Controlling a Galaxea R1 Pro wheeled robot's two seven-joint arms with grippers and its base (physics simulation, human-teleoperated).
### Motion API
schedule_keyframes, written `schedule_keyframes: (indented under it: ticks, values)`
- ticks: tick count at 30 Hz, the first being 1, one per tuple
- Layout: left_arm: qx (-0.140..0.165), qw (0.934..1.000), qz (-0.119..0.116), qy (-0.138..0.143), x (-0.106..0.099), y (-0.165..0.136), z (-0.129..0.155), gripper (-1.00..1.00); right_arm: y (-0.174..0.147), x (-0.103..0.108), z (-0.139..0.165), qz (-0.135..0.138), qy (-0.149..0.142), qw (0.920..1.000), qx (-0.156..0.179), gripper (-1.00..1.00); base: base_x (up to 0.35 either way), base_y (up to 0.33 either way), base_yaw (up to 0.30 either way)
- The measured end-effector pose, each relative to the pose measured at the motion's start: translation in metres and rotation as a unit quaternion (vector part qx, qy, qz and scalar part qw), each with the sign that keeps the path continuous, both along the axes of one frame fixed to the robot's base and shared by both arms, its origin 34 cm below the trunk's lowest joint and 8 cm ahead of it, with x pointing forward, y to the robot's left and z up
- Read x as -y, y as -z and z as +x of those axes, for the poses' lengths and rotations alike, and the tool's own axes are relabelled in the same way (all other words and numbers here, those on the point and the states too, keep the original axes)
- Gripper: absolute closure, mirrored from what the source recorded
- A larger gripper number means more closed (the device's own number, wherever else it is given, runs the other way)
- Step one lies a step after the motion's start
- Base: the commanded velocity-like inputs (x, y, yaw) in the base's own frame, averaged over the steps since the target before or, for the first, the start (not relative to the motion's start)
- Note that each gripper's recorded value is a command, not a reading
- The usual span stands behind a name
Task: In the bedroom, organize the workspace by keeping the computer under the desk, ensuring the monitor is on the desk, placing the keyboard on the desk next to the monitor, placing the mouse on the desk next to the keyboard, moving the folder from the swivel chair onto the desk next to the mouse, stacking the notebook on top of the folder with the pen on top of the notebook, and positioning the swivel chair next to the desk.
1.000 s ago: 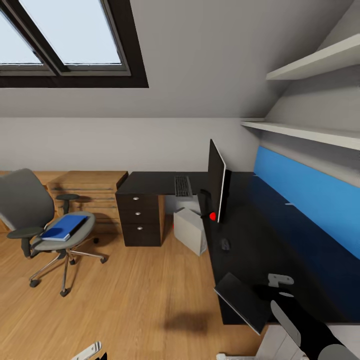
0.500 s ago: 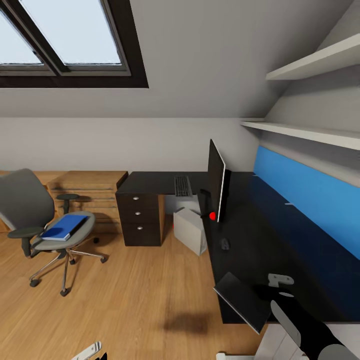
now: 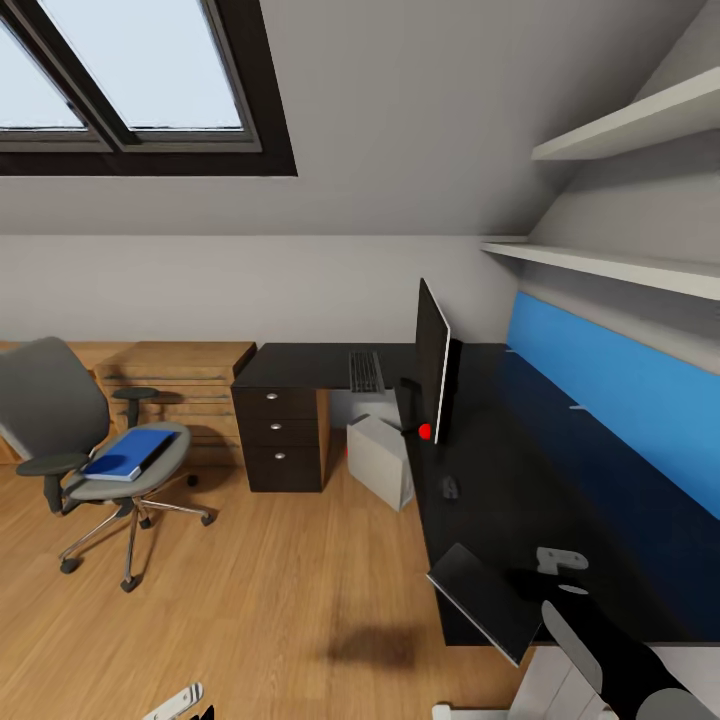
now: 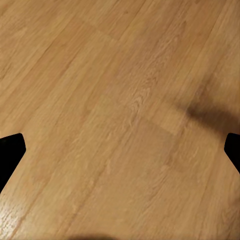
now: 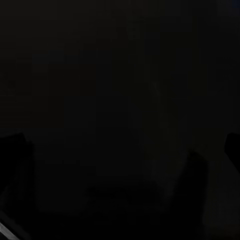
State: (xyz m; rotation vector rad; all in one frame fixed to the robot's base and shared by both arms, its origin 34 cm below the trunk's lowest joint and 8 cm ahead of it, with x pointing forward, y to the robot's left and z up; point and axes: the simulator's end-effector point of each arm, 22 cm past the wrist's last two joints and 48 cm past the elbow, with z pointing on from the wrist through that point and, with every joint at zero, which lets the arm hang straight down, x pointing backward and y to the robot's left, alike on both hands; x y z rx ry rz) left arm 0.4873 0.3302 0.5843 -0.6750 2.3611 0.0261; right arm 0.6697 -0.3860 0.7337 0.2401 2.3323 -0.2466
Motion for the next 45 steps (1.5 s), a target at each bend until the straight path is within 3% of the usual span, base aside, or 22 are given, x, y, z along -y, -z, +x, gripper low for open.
schedule_keyframes:
  ticks: [9,23,35,45]
  values:
    - [0.000,1.0000,0.000,0.000,0.000,0.000,0.000,-1.00,0.000,0.002,0.000,0.000,0.002,1.0000,0.003,-1.00,0.000,0.000,0.000]
    - [0.000,1.0000,0.000,0.000,0.000,0.000,0.000,-1.00,-0.023,0.002,0.020,0.001,0.006,0.9974,0.071,-1.00,0.003,0.000,0.000]
    - [0.000,1.0000,0.000,0.000,0.000,0.000,0.000,-1.00,-0.037,-0.028,0.035,0.037,-0.044,0.9932,0.102,-1.00,0.162,0.017,0.000]
    - [0.000,1.0000,0.000,0.000,0.000,0.000,0.000,-1.00,-0.036,-0.036,0.035,0.045,-0.059,0.9922,0.101,-1.00,0.036,0.004,0.000]
